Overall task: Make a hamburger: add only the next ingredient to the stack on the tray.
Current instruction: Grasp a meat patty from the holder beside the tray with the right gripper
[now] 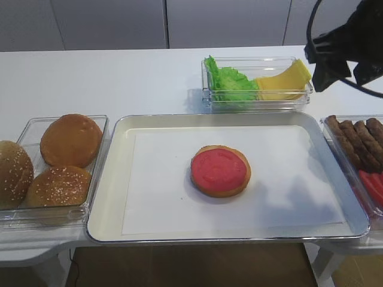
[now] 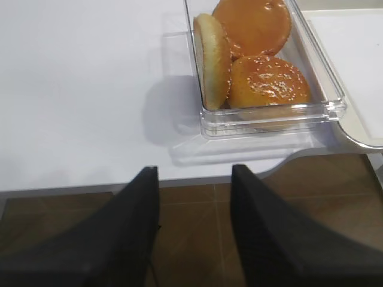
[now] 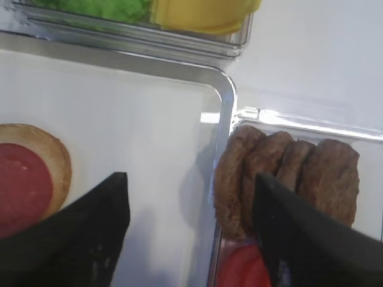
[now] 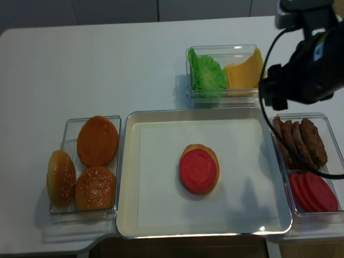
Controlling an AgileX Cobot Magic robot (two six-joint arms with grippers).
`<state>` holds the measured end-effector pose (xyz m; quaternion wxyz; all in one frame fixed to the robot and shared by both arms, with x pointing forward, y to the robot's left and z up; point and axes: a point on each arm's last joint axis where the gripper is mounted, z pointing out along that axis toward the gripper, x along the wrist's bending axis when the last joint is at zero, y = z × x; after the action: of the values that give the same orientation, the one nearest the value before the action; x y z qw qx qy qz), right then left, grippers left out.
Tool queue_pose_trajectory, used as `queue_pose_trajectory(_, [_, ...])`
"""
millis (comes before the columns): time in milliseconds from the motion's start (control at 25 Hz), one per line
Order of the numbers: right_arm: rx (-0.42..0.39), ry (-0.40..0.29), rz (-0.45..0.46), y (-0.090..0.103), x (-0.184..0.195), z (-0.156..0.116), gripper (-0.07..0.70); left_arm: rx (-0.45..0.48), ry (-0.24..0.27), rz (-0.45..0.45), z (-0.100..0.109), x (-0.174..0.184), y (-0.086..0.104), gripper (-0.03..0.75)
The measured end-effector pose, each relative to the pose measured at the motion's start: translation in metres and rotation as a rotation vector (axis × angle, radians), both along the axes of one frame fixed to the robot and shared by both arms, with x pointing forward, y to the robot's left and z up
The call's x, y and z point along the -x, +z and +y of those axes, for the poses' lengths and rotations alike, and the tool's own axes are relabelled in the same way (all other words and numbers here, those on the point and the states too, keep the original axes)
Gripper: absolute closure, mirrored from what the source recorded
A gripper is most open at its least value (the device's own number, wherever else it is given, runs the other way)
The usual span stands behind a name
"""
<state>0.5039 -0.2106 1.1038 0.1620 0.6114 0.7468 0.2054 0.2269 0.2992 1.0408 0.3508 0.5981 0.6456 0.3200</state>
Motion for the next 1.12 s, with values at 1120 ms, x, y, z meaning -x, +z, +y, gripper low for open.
queue_pose_trajectory(1120, [0.223, -0.017, 0.222, -0.081, -0.046, 0.005, 0.254, 0.0, 0.0, 0.0, 0.0, 0.0, 0.0, 0.419])
